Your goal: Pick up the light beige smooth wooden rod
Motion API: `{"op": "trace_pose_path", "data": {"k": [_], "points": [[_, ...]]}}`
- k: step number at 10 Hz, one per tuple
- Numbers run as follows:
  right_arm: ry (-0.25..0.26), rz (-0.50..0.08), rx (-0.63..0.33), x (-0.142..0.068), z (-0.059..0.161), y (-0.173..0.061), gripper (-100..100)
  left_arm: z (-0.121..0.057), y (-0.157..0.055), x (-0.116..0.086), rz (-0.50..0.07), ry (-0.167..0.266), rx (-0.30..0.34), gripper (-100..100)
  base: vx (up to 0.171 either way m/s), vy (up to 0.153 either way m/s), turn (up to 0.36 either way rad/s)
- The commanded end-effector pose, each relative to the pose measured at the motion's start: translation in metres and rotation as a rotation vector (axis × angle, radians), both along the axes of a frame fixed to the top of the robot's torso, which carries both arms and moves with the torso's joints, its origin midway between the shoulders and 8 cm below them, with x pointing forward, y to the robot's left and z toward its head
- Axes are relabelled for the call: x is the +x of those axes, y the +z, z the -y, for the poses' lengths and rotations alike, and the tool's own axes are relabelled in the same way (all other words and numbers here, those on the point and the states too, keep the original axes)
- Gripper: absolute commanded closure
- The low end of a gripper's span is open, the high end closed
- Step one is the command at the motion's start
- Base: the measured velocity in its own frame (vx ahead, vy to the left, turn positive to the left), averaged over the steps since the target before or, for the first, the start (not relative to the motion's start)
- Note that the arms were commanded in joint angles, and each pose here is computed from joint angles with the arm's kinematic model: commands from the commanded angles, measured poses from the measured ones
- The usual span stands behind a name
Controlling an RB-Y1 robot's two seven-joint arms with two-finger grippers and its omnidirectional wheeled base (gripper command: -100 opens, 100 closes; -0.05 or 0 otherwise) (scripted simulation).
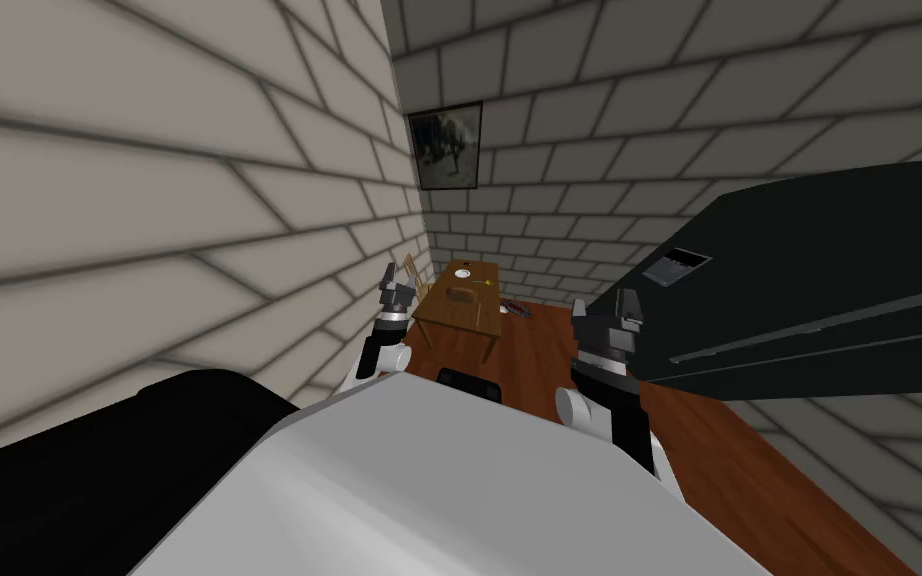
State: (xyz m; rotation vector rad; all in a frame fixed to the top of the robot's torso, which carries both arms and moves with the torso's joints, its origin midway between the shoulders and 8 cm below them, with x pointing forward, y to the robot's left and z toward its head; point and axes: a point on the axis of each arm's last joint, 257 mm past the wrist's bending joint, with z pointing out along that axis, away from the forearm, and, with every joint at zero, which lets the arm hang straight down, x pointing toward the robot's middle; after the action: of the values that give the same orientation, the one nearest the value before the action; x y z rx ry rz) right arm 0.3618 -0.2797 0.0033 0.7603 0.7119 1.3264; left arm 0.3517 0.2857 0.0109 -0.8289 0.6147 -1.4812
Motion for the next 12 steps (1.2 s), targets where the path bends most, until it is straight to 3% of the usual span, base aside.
{"op": "trace_pose_path", "data": {"k": [1, 7, 8, 11, 12], "points": [[0.038, -0.015, -0.038, 0.005, -0.015, -0.002, -100, 0.000, 0.000, 0.000, 0.000, 0.000, 0.000, 0, -0.058, -0.009, 0.178], [0.200, -0.101, -0.193, 0.019, -0.090, -0.029, -100, 0.000, 0.000, 0.000, 0.000, 0.000, 0.000, 0, -0.130, -0.019, 0.338], [0.195, -0.101, -0.209, 0.019, -0.091, -0.030, -100, 0.000, 0.000, 0.000, 0.000, 0.000, 0.000, 0, -0.119, -0.002, 0.148], [0.259, -0.147, -0.292, 0.020, -0.123, -0.051, -100, 0.000, 0.000, 0.000, 0.000, 0.000, 0.000, 0, -0.065, 0.002, 0.240], [0.256, -0.147, -0.303, 0.020, -0.124, -0.052, -100, 0.000, 0.000, 0.000, 0.000, 0.000, 0.000, 0, -0.062, 0.005, 0.161]]}}
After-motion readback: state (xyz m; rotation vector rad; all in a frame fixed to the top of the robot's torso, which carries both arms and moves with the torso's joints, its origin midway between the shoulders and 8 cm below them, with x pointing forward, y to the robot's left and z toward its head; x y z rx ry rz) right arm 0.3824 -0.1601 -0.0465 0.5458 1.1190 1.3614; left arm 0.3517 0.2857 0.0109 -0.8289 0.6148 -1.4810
